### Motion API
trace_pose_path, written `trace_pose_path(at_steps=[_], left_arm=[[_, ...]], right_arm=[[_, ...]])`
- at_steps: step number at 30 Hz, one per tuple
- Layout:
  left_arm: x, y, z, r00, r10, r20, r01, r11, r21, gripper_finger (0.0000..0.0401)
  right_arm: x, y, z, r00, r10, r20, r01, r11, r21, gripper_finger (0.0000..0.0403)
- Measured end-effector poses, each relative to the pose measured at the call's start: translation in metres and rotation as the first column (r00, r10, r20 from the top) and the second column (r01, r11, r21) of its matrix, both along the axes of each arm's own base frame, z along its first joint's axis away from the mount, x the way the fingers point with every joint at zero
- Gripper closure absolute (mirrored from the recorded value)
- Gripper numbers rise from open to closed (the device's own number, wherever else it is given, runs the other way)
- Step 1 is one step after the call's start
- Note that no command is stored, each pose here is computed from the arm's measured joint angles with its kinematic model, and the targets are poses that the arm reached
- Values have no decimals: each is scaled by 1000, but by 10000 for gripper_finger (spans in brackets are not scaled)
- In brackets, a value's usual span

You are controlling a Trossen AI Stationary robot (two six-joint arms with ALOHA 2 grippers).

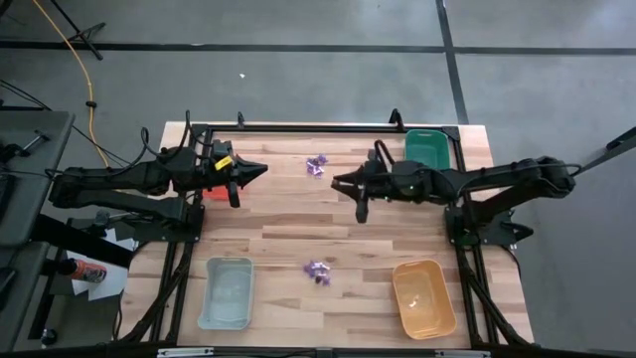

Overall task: Sort Halloween decoration
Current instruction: Put the black skull toy into the green bin

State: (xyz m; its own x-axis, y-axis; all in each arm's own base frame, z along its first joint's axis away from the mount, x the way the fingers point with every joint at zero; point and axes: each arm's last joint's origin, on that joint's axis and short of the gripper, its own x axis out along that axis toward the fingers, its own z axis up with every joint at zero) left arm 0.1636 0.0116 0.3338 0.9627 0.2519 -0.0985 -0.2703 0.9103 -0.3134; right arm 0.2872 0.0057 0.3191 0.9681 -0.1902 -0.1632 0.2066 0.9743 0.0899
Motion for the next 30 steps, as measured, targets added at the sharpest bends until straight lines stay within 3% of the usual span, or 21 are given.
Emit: trace_pose_path(at_steps=[10,14,19,24,27,30], left_arm=[[1,0,-1,1000,3,2,-3,1000,-27,400],[1,0,0,1000,6,18,-4,997,-79,400],[1,0,-1,1000,6,16,-5,996,-89,400],[2,1,0,1000,10,22,-8,996,-89,400],[2,2,0,1000,20,22,-18,996,-88,400],[2,5,-1,999,38,21,-36,995,-88,400]], right_arm=[[0,-4,2,1000,12,16,-12,1000,2,334],[-2,-4,5,999,9,40,-9,1000,9,334],[-24,-10,10,985,-165,-51,164,986,-26,334],[-66,-32,7,862,-460,-213,465,885,-31,334],[-94,-54,2,746,-585,-317,615,789,-10,334],[-116,-82,-5,608,-679,-412,747,665,6,334]])
